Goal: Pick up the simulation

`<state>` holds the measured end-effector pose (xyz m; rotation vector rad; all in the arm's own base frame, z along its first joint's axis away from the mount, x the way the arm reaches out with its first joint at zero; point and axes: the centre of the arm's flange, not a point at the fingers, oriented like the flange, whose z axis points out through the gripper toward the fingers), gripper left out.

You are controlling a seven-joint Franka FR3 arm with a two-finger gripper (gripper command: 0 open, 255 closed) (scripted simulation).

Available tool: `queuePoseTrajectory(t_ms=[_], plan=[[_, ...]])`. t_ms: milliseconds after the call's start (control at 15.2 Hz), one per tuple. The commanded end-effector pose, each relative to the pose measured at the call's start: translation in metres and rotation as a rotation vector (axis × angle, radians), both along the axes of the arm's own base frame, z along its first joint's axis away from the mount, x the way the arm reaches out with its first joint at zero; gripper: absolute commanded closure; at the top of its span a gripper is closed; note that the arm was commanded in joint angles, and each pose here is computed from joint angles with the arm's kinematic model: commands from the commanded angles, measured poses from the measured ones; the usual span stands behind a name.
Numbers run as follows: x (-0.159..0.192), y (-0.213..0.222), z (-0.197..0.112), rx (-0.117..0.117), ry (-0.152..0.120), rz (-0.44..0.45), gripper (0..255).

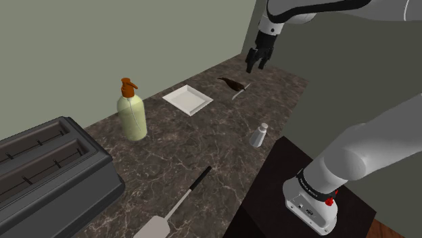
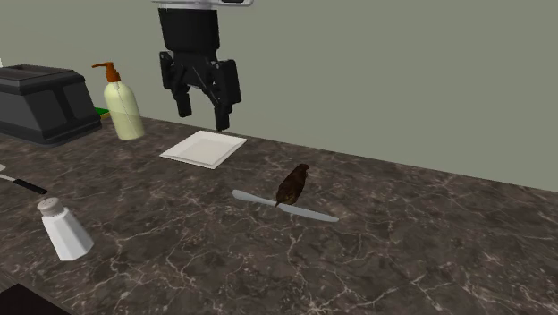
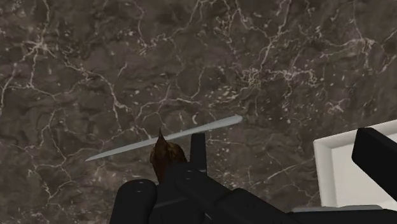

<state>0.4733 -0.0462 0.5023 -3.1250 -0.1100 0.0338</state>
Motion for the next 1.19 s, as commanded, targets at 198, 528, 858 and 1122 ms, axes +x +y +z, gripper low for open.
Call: queuePoseTrajectory(t_ms=[198,528,858,1122], plan=[[0.052,-0.024,-0.043,-0.011,0.024,0.032,0],[0.102,-0.044,-0.084,-0.021,0.048,0.064,0],[0.152,-0.062,-0.127,-0.031,0.072,0.096,0],[0.170,-0.069,-0.153,-0.035,0.081,0.107,0]])
